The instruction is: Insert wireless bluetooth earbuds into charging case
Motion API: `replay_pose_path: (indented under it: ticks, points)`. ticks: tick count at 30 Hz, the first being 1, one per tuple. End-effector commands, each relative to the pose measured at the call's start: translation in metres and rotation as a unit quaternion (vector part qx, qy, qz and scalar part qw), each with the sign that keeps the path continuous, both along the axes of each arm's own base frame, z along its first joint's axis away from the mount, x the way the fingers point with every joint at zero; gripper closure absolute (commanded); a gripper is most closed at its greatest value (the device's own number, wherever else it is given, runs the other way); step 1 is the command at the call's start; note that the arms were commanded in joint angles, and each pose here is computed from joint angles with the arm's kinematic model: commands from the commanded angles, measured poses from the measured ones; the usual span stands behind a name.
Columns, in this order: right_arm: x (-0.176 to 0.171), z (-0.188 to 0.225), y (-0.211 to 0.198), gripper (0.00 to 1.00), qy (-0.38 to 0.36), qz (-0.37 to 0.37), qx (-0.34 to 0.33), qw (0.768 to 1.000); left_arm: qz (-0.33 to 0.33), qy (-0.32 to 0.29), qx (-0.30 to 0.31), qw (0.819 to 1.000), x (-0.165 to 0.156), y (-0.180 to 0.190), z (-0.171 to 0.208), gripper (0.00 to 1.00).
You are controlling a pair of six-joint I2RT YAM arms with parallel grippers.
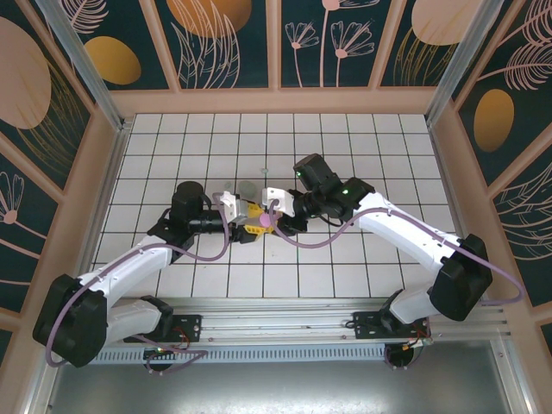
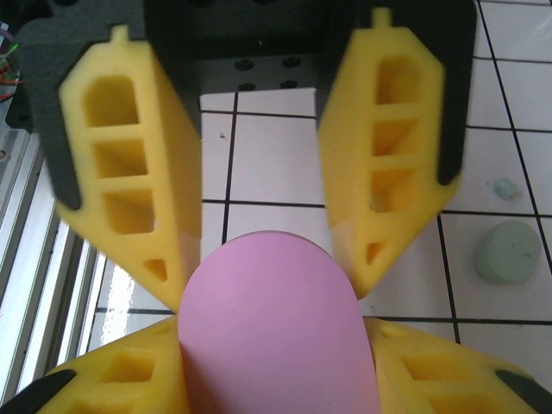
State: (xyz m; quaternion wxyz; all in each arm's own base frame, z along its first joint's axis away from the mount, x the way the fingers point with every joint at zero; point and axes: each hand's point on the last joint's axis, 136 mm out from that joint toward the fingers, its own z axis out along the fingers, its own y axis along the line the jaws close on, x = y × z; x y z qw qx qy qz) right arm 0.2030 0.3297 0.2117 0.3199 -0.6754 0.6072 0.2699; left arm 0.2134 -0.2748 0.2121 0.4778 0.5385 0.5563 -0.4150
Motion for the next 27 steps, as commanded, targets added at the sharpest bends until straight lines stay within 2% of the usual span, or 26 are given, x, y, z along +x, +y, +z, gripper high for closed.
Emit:
replay_pose_path:
  ticks: [1, 5, 9, 12, 16, 21, 23, 27]
  points:
    - [-0.006, 0.013, 0.008, 0.74, -0.001, 0.024, 0.021, 0.999, -0.006, -0.014, 0.004, 1.0, 0.003, -0.004, 0.005, 0.64]
    - [-0.001, 0.012, 0.007, 0.69, -0.007, 0.01, 0.019, 1.0, 0.002, -0.018, 0.003, 1.0, 0.004, -0.003, 0.007, 0.74]
    - [0.005, 0.016, 0.005, 0.64, -0.011, -0.01, 0.032, 0.999, 0.005, -0.009, 0.0, 1.0, 0.005, -0.004, 0.007, 0.79]
    - [0.006, 0.025, 0.002, 0.55, -0.014, -0.017, 0.053, 0.998, 0.007, -0.004, -0.001, 1.0, 0.006, -0.004, 0.006, 0.83]
    - [0.008, 0.045, -0.009, 0.47, -0.008, -0.041, 0.097, 0.994, 0.017, -0.004, -0.011, 1.0, 0.006, -0.002, 0.008, 0.84]
    - [0.007, 0.074, -0.035, 0.41, 0.008, -0.079, 0.191, 0.978, 0.029, 0.001, -0.035, 0.999, 0.007, -0.001, 0.015, 0.85]
    - [0.005, 0.077, -0.042, 0.39, -0.002, -0.086, 0.202, 0.976, 0.027, 0.007, -0.041, 0.999, 0.007, -0.002, 0.017, 0.85]
    - [-0.001, 0.068, -0.046, 0.38, -0.007, -0.077, 0.181, 0.98, 0.018, 0.012, -0.052, 0.998, 0.005, -0.003, 0.024, 0.85]
